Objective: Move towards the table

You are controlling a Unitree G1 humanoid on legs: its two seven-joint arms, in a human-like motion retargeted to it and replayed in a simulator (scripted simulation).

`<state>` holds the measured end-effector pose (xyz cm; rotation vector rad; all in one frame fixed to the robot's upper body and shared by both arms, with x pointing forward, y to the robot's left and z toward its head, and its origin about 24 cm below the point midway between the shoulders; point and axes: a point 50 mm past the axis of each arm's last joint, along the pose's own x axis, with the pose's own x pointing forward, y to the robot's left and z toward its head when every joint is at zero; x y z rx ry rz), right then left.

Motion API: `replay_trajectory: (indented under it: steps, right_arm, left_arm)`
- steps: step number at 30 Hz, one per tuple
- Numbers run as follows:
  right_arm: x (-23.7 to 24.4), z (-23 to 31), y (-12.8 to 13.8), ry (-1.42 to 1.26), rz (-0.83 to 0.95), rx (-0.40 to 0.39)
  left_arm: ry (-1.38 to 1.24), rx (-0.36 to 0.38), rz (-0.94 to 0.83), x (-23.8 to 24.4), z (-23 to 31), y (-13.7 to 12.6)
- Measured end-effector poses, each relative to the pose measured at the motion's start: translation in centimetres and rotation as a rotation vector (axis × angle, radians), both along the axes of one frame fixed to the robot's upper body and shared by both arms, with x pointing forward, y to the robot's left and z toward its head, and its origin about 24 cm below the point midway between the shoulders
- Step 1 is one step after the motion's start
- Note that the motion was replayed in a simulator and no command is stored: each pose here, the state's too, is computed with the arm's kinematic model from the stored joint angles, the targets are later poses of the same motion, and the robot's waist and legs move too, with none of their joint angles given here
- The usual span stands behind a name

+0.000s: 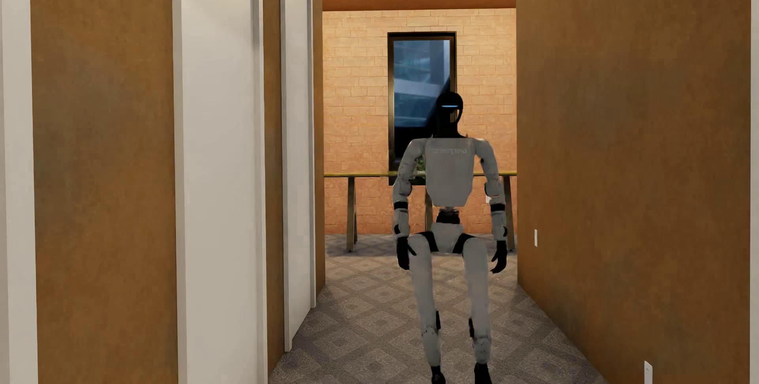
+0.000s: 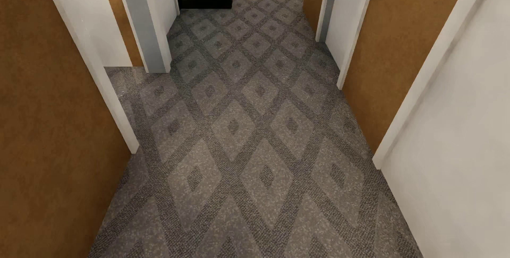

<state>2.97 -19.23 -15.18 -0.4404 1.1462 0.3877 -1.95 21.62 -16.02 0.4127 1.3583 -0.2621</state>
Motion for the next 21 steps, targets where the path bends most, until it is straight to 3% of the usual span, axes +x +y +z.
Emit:
replay_trajectory:
  steps: [5, 7, 10, 13, 16, 21]
  right_arm:
    - [9.1, 4.7, -1.3, -0.389, -0.095, 0.036]
    - [9.4, 5.0, -1.7, -0.411, -0.116, 0.032]
    - [6.1, 3.0, -2.0, -0.281, -0.196, 0.01]
    - [1.4, -0.2, -1.4, -0.023, -0.112, -0.036]
    - [-2.6, -0.9, -2.3, 0.12, -0.075, -0.087]
    - [-5.0, 0.0, -4.8, 0.155, -0.114, -0.145]
  left_arm:
    - [0.157, -0.02, 0.058, -6.8, 0.8, -1.1]
    - [0.195, -0.049, 0.034, -8.4, 1.1, -2.1]
    - [0.227, -0.059, -0.01, -8.7, 0.9, -2.5]
    - [0.122, -0.032, -0.025, -4.4, 0.1, -1.4]
    - [-0.081, -0.017, -0.019, 1.5, 0.7, 0.1]
    - [-0.286, 0.141, 0.194, 5.7, 3.2, 6.4]
